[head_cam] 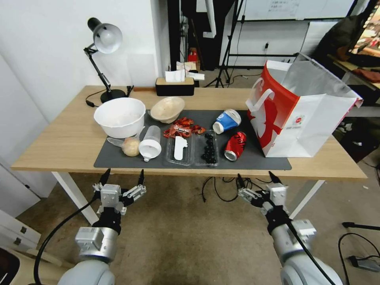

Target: Pick up the trash from the table and place it into the takeout bag.

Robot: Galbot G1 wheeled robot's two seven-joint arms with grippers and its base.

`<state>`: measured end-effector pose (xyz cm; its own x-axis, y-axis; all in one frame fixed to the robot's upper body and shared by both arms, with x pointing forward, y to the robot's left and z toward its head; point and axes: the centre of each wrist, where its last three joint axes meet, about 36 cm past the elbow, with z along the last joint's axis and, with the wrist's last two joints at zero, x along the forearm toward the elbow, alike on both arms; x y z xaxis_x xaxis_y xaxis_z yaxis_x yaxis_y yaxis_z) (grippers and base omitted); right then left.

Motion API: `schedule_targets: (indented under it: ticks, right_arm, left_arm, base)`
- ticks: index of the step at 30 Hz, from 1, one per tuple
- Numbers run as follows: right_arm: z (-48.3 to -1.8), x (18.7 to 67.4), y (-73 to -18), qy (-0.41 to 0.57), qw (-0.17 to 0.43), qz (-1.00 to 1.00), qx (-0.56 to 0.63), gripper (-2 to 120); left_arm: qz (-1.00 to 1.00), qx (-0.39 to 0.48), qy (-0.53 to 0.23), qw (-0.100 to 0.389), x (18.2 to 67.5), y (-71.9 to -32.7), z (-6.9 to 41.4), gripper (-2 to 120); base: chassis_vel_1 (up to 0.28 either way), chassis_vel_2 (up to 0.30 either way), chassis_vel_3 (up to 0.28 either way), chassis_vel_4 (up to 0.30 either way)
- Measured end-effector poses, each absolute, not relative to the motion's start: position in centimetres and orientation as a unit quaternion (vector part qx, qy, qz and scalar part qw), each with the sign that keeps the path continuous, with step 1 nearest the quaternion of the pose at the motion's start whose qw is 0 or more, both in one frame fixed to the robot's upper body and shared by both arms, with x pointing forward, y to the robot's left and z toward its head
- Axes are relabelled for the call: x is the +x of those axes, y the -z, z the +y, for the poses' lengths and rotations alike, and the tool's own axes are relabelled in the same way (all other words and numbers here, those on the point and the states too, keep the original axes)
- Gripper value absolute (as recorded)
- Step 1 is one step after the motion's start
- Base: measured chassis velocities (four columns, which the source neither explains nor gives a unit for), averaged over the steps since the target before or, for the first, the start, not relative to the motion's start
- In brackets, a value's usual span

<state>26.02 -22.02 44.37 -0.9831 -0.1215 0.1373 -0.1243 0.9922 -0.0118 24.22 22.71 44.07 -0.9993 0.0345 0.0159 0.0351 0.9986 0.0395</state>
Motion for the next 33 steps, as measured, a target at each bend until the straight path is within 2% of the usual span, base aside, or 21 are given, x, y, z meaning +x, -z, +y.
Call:
schedule_targets:
  ticks: [5,7,9,12,22,33]
  right_arm:
    - [-21.8,29.1,-45.6,0.0,0.131,-0.985,0.115,100]
    - [-21.8,29.6,-45.9,0.005,0.13,-0.984,0.121,100]
    - [-22.2,30.3,-46.4,0.014,0.072,-0.992,0.105,100]
    - [-22.2,30.4,-46.2,0.016,0.061,-0.993,0.097,100]
    - [-22.1,30.8,-45.6,0.009,0.062,-0.995,0.077,100]
    - [-22.3,31.7,-46.1,-0.007,0.076,-0.996,0.055,100]
  left_arm:
    - [-0.999,-0.01,-0.03,0.025,25.9,-44.9,23.0,100]
    - [-0.999,-0.011,-0.037,0.029,26.4,-45.1,23.1,100]
    - [-0.999,-0.013,-0.04,0.029,26.7,-45.4,23.2,100]
    - [-0.997,-0.013,-0.056,0.044,27.4,-45.6,23.2,100]
    - [-0.988,-0.013,-0.097,0.12,29.7,-46.2,23.7,100]
    - [-0.988,-0.025,-0.094,0.121,30.0,-46.2,23.3,100]
  base:
    - [0.0,0.0,0.0,0.0]
    - [0.0,0.0,0.0,0.0]
    - [0.0,0.0,0.0,0.0]
    - [0.0,0.0,0.0,0.0]
    - [0.0,0.0,0.0,0.0]
    - [0.0,0.0,0.0,0.0]
